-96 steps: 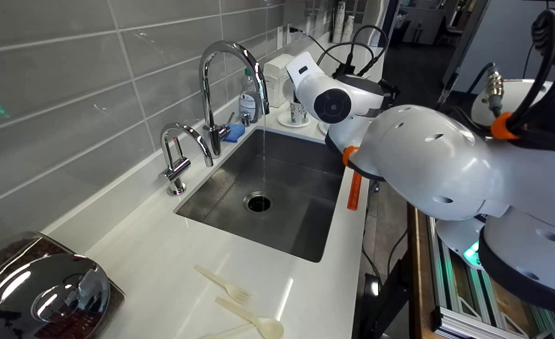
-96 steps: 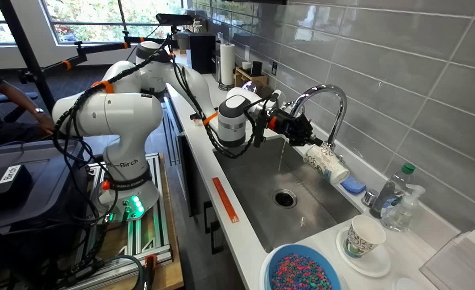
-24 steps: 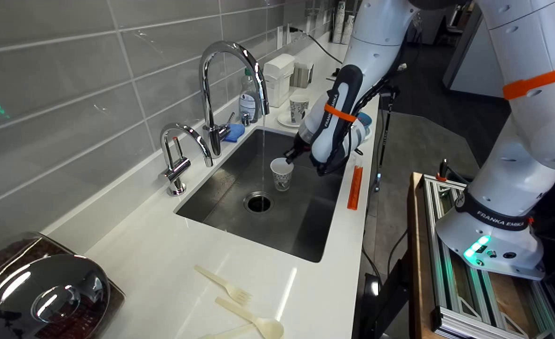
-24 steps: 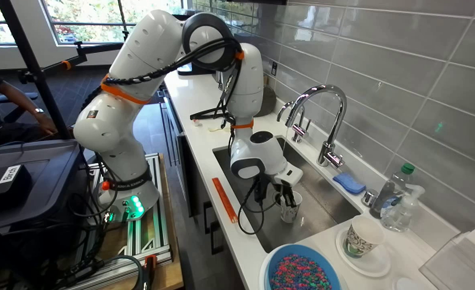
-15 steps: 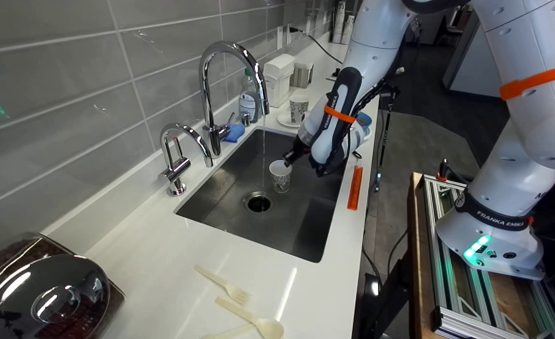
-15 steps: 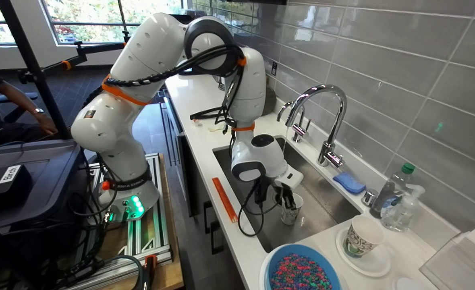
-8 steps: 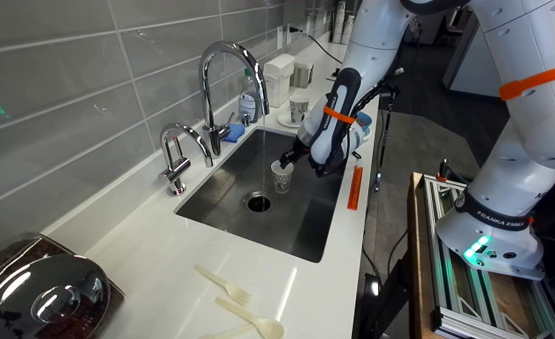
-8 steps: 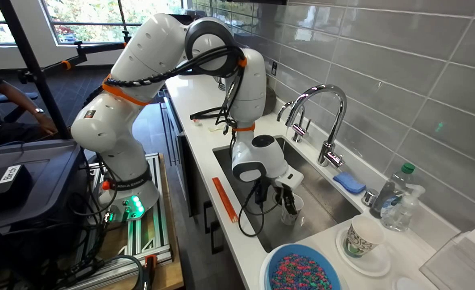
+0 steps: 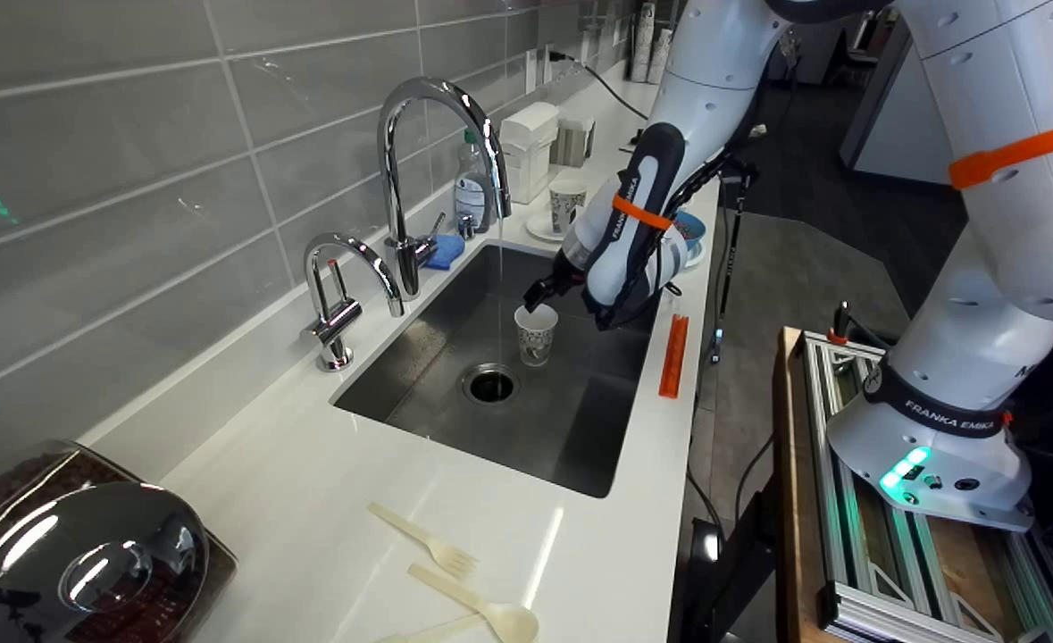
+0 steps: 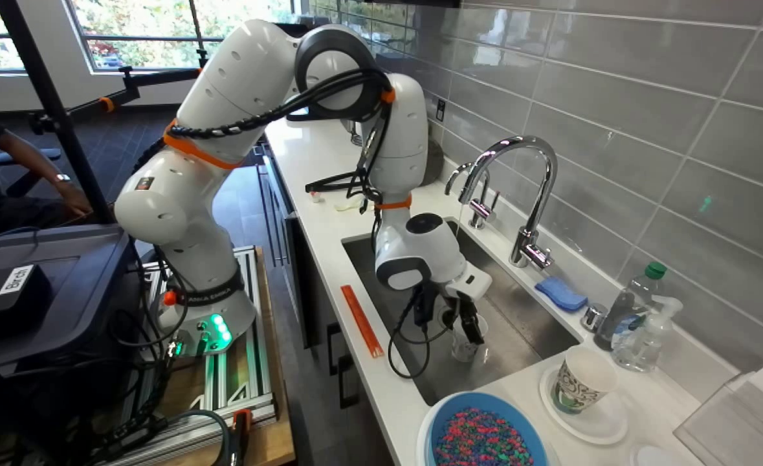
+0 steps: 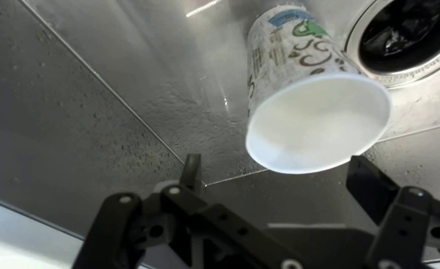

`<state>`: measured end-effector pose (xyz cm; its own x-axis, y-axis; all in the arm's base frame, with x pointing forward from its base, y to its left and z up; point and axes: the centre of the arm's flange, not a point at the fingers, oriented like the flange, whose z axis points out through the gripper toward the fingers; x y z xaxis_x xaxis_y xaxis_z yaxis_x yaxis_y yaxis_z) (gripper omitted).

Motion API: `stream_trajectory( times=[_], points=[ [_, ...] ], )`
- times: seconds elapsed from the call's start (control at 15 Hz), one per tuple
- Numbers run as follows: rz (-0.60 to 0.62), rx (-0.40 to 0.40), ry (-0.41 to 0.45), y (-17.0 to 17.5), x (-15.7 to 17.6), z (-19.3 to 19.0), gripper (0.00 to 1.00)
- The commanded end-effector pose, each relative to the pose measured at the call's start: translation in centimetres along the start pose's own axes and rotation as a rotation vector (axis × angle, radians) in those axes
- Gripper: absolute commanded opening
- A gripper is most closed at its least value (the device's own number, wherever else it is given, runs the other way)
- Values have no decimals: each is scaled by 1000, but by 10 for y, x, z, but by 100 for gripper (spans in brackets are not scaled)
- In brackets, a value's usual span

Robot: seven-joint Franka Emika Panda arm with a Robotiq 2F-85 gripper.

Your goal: Empty the cup that's in the sink

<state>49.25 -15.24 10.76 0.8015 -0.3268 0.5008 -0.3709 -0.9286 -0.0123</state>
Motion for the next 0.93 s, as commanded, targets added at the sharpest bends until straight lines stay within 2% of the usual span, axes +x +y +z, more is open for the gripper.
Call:
stream_trajectory(
  times=[0.0, 0.87],
  points=[
    [-26, -1, 17, 1, 4, -10, 100],
    [-173, -39, 33, 0, 28, -85, 100]
  ],
)
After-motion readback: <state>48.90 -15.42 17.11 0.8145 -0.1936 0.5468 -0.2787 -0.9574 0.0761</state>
